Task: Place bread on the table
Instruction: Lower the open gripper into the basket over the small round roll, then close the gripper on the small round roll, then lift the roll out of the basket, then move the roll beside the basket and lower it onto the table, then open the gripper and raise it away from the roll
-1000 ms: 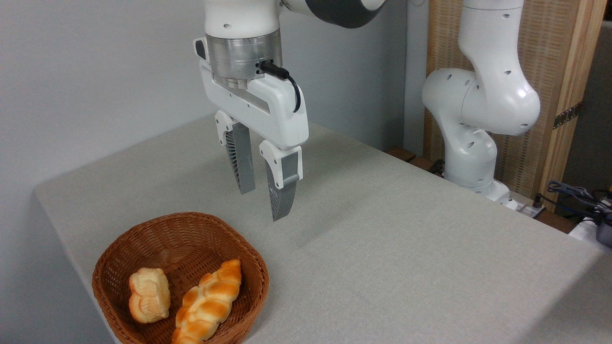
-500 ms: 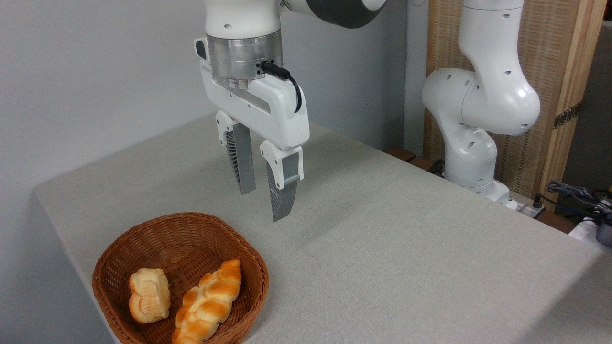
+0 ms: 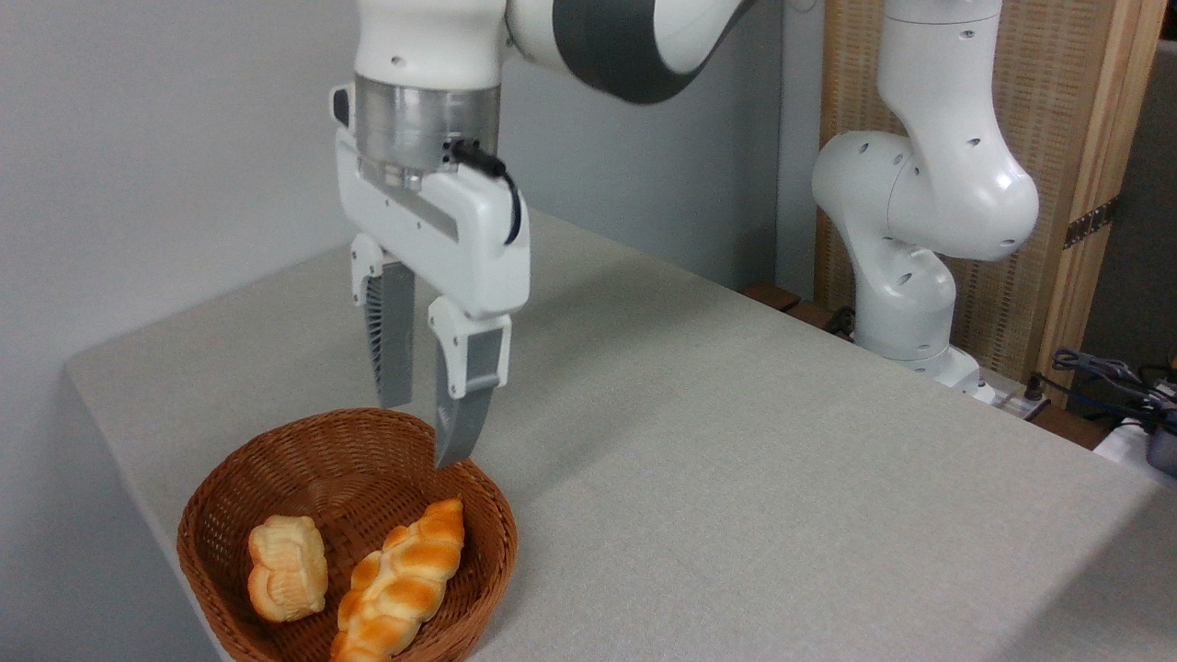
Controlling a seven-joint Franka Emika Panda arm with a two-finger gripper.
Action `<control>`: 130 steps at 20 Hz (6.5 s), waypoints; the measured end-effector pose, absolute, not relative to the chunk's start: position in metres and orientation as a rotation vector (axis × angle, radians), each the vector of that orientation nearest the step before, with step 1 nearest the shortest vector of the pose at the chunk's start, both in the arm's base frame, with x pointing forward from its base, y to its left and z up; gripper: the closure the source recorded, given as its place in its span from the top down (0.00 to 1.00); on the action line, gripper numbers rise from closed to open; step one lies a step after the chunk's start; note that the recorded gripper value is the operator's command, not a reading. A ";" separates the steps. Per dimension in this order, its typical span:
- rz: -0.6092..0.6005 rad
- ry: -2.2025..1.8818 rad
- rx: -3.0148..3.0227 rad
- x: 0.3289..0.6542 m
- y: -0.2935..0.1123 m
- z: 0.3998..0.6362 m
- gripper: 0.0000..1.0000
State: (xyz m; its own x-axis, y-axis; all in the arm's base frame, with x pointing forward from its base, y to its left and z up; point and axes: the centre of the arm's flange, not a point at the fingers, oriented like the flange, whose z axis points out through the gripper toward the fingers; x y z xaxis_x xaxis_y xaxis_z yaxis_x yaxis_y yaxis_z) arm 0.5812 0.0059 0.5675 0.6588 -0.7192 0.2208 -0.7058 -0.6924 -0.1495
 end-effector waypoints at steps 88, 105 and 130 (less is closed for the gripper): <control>-0.138 1.341 -2.857 0.584 -0.020 0.562 0.73; 0.191 1.376 -2.953 0.522 -0.045 0.487 1.00; 0.078 1.391 -2.924 0.540 -0.055 0.518 1.00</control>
